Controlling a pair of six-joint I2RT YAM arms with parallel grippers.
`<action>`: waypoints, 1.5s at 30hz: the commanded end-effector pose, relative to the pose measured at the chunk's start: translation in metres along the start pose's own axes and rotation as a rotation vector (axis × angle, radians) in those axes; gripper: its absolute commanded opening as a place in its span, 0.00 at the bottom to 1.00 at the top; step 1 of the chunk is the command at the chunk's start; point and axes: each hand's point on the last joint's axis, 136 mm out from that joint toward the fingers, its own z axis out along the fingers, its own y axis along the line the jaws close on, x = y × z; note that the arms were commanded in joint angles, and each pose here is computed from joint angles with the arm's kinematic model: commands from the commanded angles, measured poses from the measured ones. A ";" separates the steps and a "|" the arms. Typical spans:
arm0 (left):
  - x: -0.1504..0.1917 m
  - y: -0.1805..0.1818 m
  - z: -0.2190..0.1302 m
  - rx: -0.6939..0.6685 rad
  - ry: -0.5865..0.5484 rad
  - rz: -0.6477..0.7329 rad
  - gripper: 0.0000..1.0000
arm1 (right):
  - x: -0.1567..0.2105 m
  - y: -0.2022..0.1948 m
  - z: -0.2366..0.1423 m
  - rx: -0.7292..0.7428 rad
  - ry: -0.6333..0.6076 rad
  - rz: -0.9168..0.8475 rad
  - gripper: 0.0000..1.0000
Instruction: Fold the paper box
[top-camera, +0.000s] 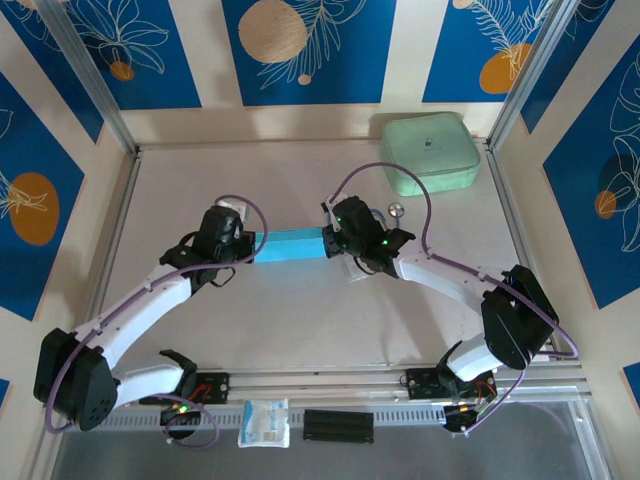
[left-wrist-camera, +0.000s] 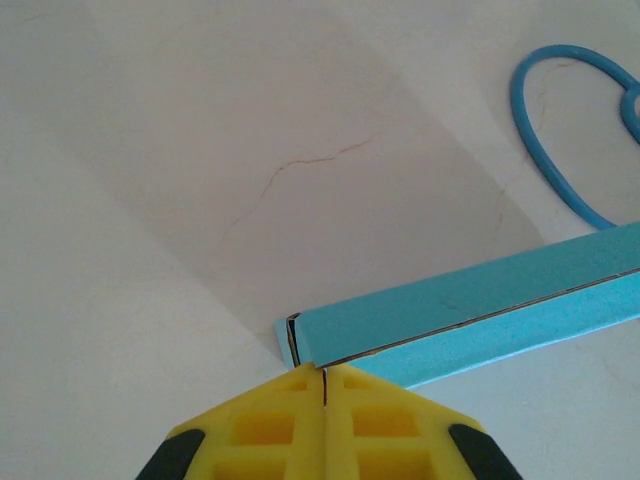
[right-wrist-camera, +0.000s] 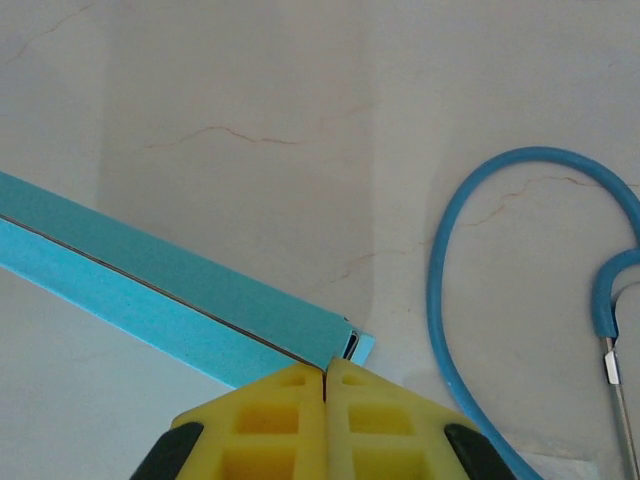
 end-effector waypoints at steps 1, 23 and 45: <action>-0.004 -0.014 0.003 0.083 0.012 0.005 0.00 | -0.005 0.027 0.002 -0.136 0.016 0.013 0.00; 0.025 0.018 0.026 -0.017 0.120 -0.007 0.00 | 0.023 0.000 0.019 -0.062 0.147 0.075 0.00; -0.025 0.000 -0.041 0.164 -0.047 -0.149 0.49 | 0.002 0.009 0.018 0.021 0.149 -0.101 0.03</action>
